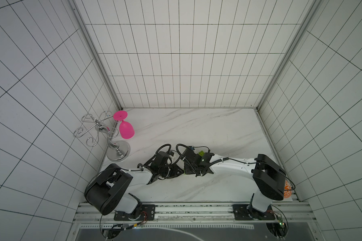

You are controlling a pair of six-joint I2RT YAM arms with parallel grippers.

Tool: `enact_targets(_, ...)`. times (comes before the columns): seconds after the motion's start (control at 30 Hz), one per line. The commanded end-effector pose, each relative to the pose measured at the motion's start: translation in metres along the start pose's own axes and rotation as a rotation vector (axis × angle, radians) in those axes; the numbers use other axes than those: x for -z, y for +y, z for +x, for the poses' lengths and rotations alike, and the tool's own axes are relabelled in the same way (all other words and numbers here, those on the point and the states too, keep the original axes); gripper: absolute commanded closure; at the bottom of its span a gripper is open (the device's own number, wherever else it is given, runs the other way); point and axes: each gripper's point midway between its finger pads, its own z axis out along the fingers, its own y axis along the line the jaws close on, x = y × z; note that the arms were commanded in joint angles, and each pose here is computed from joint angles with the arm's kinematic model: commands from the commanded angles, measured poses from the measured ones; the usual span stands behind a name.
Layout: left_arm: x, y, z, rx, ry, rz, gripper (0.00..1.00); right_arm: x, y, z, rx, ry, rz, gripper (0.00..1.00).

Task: Assemble the letter y with lego
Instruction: Assemble the lego brick with the lego brick.

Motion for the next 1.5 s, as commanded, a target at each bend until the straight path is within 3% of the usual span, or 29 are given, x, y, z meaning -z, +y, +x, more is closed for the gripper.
enact_targets(0.0, -0.003, 0.0, -0.006, -0.016, -0.014, -0.005, 0.78, -0.011, -0.019, 0.023, 0.035, 0.085, 0.116, 0.71)
enact_targets(0.3, -0.002, 0.003, -0.006, -0.006, -0.017, -0.015, 0.78, -0.013, -0.017, 0.026, 0.095, 0.09, 0.195, 0.72)
enact_targets(0.97, 0.002, 0.01, -0.008, 0.011, -0.017, -0.018, 0.78, -0.021, -0.014, 0.036, 0.086, 0.1, 0.173, 0.71)
enact_targets(1.17, 0.001, 0.009, -0.008, 0.009, -0.015, -0.018, 0.78, -0.016, -0.011, 0.03, 0.091, 0.085, 0.167, 0.62)
enact_targets(1.47, 0.002, 0.009, -0.008, 0.008, -0.017, -0.018, 0.78, -0.008, -0.009, 0.022, 0.102, 0.065, 0.183, 0.57)
